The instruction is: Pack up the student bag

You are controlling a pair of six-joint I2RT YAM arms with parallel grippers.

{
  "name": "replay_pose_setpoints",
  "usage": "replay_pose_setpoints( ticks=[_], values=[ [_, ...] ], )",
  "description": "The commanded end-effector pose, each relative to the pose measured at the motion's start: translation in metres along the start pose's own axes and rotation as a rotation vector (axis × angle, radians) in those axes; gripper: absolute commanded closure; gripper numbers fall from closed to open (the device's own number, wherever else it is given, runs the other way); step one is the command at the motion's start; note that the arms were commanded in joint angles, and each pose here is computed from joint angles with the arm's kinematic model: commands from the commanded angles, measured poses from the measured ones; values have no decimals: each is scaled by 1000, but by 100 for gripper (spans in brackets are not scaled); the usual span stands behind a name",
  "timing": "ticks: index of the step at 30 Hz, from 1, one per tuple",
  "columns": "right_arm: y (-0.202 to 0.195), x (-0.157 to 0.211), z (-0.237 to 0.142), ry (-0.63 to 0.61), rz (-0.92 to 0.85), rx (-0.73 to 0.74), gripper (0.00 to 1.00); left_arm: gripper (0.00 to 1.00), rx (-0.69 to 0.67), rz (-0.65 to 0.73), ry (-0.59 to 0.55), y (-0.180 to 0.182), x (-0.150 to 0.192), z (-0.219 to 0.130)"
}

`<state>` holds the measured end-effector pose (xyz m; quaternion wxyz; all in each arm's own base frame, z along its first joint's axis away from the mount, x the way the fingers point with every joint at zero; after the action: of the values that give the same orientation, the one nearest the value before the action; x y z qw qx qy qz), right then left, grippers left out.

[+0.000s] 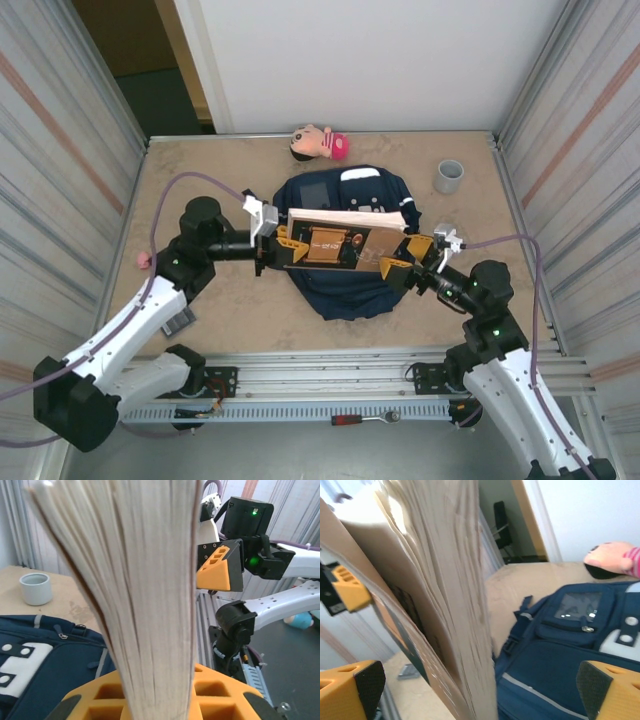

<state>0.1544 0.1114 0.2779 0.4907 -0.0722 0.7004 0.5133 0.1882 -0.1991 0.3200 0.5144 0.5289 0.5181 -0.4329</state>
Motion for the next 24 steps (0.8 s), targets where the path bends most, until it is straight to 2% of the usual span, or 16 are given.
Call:
replay_pose_setpoints(
  ticks=[1,7,8,11,13,16,19,21,24],
  values=[
    [15,-11,4,3,36,-102,1,100,93,35,-83,-4,-24,-1],
    [30,-17,17,113,38,-260,0,100,121,26,-109,-3,-30,1],
    [34,-18,18,128,28,-290,4,100,110,29,-107,-2,-30,1],
    [45,-23,17,154,-3,-345,52,98,73,18,-86,2,-25,2],
    [51,-26,16,171,-37,-369,100,92,48,-4,-64,7,-20,4],
    [43,-33,14,98,-43,-258,100,68,-13,-24,-32,15,-19,5],
    [18,-43,6,-75,7,-86,100,41,-175,-39,57,27,-13,1],
    [-4,-47,0,-161,92,62,100,30,-297,-18,152,33,-7,-4],
    [-41,-44,-8,-180,292,422,100,24,-420,85,303,35,4,-7]
  ],
)
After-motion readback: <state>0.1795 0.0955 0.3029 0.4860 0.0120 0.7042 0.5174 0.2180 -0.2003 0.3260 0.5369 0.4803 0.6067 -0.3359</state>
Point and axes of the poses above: each hand's point on the last joint's axis, 136 mm out from that joint toward the fingers, its own z axis out along the fingers, its own y axis along the line the jaws close on, x = y × z, the point moved 7 cm from there along -z, back along the fingers, and after that the axes turned 14 degrees about z, right-handed, at the moved point
